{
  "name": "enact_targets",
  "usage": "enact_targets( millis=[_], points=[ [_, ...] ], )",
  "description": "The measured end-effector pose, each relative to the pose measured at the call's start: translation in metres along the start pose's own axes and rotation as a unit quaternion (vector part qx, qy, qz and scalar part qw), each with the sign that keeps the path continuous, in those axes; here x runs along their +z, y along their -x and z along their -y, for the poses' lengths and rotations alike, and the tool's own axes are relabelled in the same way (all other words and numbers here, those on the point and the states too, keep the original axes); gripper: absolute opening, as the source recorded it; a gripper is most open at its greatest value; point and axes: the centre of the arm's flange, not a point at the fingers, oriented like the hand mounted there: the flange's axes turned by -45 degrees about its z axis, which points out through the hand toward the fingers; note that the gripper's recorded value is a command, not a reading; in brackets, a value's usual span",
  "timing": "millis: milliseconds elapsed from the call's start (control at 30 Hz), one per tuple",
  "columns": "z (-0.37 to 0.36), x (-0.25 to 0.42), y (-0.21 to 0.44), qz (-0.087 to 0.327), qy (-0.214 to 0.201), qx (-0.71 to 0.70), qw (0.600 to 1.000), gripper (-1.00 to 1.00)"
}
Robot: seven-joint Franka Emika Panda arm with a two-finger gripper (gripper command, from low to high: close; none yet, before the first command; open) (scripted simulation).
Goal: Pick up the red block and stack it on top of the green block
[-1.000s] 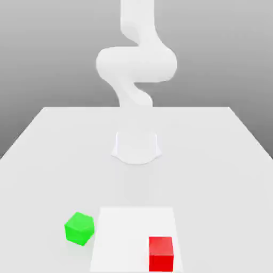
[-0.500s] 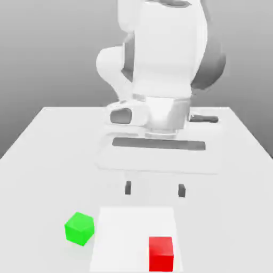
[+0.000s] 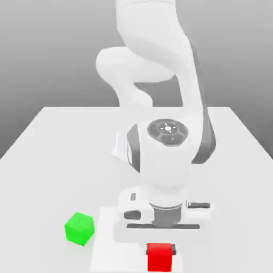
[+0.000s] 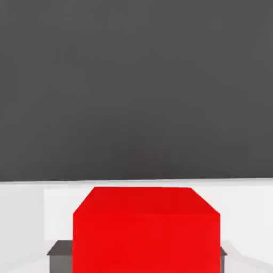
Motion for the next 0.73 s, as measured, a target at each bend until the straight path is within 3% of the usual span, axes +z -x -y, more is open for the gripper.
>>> enact_targets(
  millis=[200,333,500,600,633,733],
  points=[
    [-0.006,-0.058,0.001,0.000,0.001,0.008,1.000,-1.00],
    [-0.108,-0.083,0.031,0.002,0.008,0.164,0.986,-1.00],
    [-0.238,-0.081,0.099,0.000,0.001,0.373,0.928,-1.00],
    [-0.196,-0.050,0.083,0.000,0.001,0.325,0.946,-1.00],
    [-0.195,-0.040,0.084,0.000,0.001,0.324,0.946,1.00],
    [-0.195,-0.040,0.084,0.000,0.001,0.324,0.946,1.00]
  ],
)
